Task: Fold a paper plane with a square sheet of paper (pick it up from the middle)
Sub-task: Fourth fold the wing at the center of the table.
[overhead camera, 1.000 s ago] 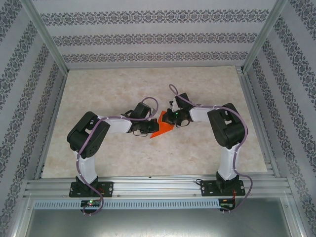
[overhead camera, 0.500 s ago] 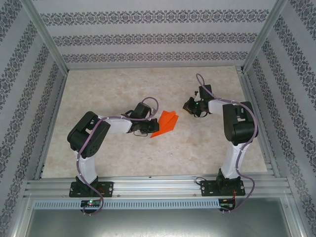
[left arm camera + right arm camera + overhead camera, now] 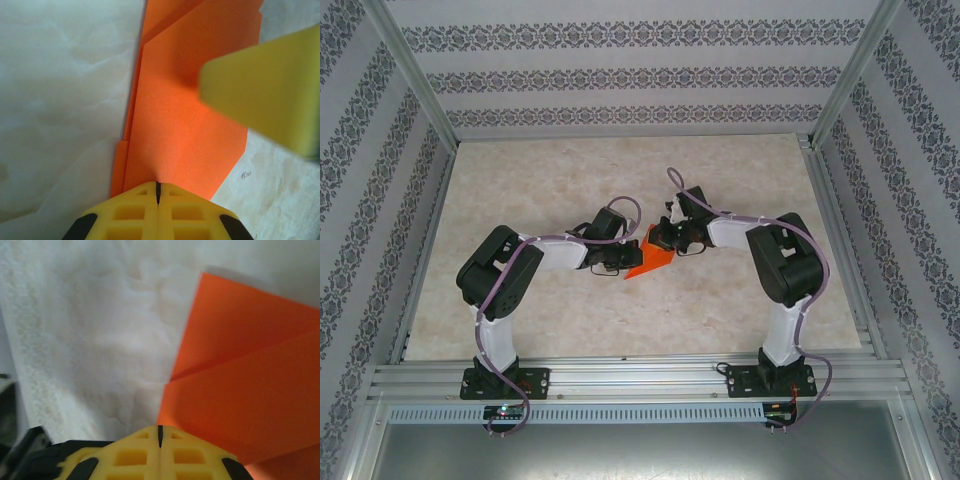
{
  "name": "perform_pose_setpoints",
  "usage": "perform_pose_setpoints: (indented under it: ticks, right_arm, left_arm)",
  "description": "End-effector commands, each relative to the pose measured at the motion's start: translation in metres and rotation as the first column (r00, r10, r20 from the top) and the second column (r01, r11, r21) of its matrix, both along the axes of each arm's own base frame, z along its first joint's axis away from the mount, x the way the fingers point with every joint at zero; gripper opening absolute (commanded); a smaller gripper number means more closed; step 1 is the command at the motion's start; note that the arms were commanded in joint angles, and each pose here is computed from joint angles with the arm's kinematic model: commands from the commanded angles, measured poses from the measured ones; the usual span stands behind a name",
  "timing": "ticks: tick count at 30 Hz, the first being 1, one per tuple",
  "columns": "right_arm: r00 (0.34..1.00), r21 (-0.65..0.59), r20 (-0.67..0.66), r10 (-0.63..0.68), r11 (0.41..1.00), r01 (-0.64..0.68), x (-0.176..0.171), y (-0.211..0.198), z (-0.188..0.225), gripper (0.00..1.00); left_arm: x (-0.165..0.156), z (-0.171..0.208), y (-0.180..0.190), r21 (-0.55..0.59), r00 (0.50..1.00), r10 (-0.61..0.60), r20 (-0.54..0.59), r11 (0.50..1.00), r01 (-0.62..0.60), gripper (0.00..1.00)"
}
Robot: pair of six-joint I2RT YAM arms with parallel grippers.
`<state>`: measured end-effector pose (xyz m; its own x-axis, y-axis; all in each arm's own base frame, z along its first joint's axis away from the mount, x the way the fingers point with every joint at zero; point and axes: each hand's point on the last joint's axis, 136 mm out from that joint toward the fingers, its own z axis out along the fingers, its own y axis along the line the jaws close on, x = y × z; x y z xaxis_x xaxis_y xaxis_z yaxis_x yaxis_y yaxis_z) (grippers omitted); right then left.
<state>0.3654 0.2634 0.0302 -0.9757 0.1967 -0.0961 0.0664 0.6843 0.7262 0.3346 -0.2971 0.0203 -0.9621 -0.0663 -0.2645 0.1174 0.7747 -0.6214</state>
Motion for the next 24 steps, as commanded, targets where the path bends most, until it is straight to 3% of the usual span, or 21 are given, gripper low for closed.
perform_pose_setpoints:
  ticks: [1,8,13,19,24]
  right_arm:
    - [1.000,-0.006,-0.031,-0.005,1.000,0.004,0.001,-0.001,-0.009,0.03]
    - [0.994,-0.169,-0.109,-0.017,0.986,-0.002,-0.013,-0.026,-0.045,0.03]
    - [0.988,-0.216,-0.148,-0.040,0.976,0.007,-0.018,-0.039,-0.061,0.02]
    - [0.986,-0.240,-0.158,-0.045,0.971,0.006,-0.019,-0.042,-0.065,0.03]
    - [0.985,-0.246,-0.168,-0.047,0.969,0.004,-0.021,-0.043,-0.067,0.02]
  left_arm:
    - [-0.032,-0.036,0.015,0.092,0.988,-0.013,-0.153,0.995,0.027,0.00]
    - [-0.022,-0.018,0.008,0.084,0.992,-0.041,-0.121,0.995,0.052,0.00]
    - [-0.008,0.019,-0.007,0.015,0.997,-0.054,-0.061,0.998,0.055,0.00]
    - [-0.004,0.043,-0.021,-0.070,0.997,-0.038,-0.067,0.997,0.034,0.18]
    - [-0.013,0.036,-0.024,-0.063,0.992,-0.021,-0.122,0.998,0.014,0.23]
